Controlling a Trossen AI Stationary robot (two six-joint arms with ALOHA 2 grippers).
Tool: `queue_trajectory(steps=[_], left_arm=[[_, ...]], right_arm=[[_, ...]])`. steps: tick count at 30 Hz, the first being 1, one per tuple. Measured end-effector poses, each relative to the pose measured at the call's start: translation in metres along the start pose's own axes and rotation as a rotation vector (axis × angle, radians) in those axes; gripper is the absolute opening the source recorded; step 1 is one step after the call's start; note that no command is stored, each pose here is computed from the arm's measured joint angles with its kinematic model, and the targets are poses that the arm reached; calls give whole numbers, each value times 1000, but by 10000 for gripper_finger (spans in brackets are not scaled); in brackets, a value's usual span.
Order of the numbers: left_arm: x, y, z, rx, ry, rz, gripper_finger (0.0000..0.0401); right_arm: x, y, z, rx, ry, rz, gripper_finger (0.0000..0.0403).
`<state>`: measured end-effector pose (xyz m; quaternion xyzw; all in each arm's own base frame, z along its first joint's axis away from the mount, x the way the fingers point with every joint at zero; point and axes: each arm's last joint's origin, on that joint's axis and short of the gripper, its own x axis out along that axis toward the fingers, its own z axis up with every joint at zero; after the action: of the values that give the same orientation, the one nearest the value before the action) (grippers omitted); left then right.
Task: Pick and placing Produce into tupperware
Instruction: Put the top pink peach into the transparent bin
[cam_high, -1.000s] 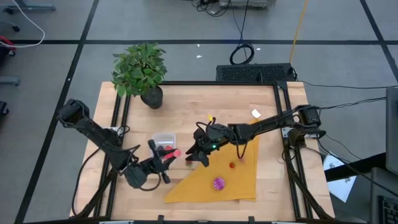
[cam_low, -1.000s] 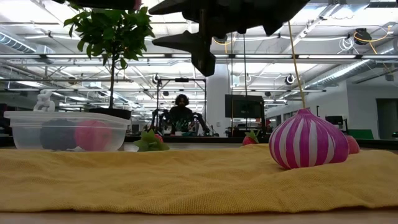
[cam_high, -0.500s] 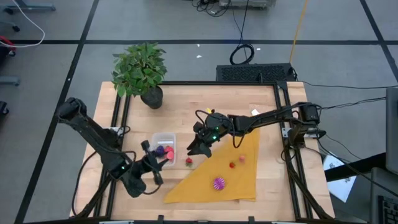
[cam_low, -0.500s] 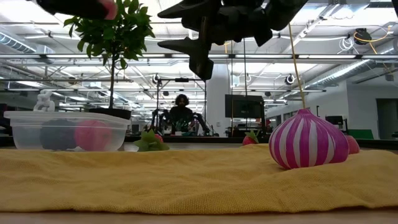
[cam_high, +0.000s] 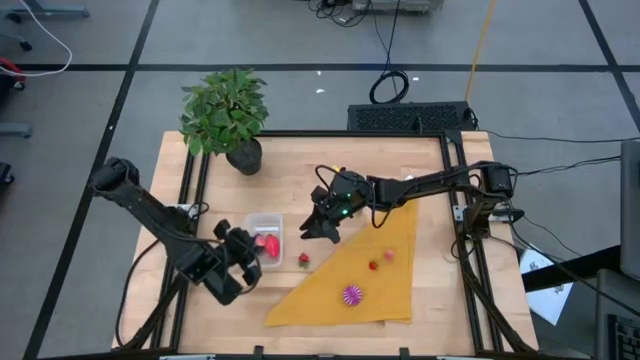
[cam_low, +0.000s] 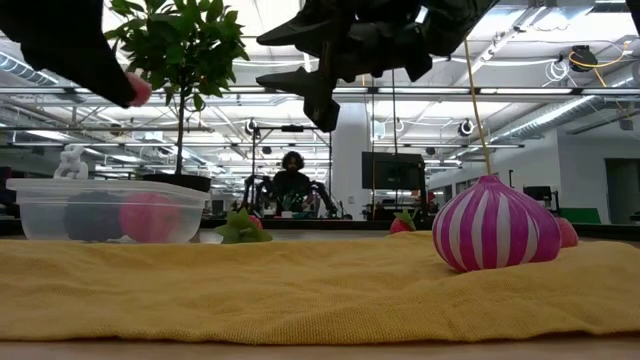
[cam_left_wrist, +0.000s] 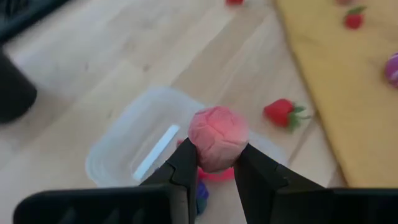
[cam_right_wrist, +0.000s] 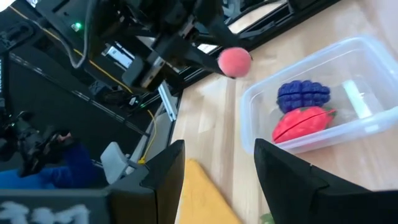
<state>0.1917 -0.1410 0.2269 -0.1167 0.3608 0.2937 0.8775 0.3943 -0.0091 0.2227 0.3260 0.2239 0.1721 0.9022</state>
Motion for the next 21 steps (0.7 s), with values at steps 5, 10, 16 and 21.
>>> queue_trajectory(steps=[5, 10, 16, 21], left_arm=[[13, 5, 10, -83, 92, 27, 79], [25, 11, 19, -183, 206, 43, 79], [30, 14, 21, -303, 309, 46, 79], [30, 14, 21, -434, 346, 66, 79]], right_arm=[[-1, 0, 2, -15, -5, 12, 185], [-1, 1, 2, -38, 6, 51, 185], [-1, 2, 2, -66, 19, 73, 185], [-1, 2, 2, -68, 26, 82, 185]])
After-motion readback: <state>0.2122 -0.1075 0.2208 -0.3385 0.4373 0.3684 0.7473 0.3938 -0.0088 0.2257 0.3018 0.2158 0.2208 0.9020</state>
